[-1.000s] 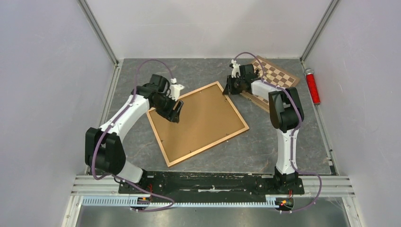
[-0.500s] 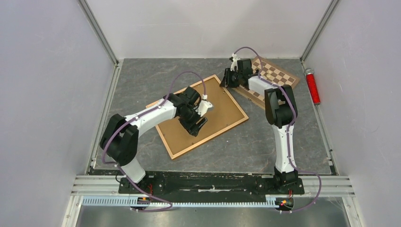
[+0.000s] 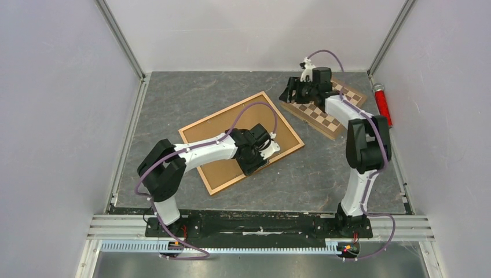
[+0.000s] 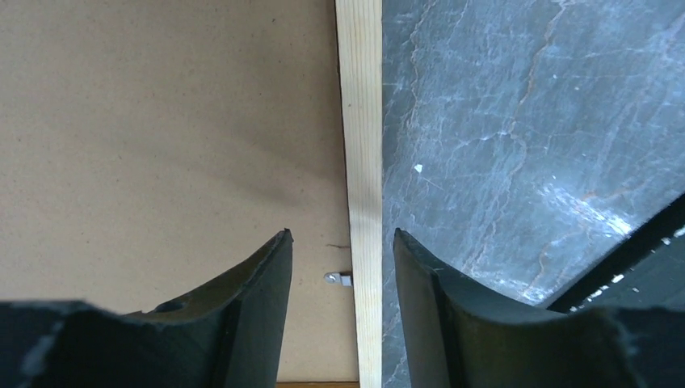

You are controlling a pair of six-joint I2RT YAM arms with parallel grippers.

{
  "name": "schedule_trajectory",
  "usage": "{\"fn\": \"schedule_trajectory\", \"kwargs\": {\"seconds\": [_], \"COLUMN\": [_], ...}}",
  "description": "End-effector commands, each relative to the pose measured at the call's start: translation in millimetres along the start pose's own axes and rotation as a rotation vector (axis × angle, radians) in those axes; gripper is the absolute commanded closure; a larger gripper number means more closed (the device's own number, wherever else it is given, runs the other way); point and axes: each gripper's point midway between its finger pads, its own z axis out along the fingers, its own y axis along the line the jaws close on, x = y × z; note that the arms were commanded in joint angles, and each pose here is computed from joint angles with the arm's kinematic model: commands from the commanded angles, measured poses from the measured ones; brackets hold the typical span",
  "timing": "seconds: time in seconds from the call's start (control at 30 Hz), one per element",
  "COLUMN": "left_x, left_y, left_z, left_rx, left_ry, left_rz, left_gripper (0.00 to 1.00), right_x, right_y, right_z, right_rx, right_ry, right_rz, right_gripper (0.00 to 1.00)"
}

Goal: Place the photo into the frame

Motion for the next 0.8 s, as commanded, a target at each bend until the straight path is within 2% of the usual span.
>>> {"fn": "schedule_trajectory", "kwargs": {"seconds": [0.0,0.2,0.43,0.47,0.7,0.77], "left_x": [-21,-19,-13,-11,-3,-1], "left_y": [6,-2,-10,-11,-16,-18], "left_z": [6,18,29,31,38,38], "left_rx": [-0.069,-0.074,-0.056,-0.051,-0.033,-0.021], "left_ry": [-0.035,-0.007,0.023,0.028,0.05,0.05], "left_rz": [0.002,0.03,0.035,0.037,0.037,0.037], "left_gripper": [0.46,0.52,0.61,0.61,0.68,0.75], "right_x": [-29,-11,14,14,26,28], "right_y": [-10,-34,-32,-42,-35,-33], "right_z": [-46,-80,-102,-109,-129,-136], "right_rx": [0.018,0.052,0.029,0.048,0.017,0.0], "right_ry": [-0.102,-0.072,-0.041,-0.05,-0.062,-0.08], "right_rz": [-0.053,-0.028,-0.033,-0.023,-0.096,-0.118], "right_gripper": [0.3,0.31,0.32,0.32,0.32,0.32]}}
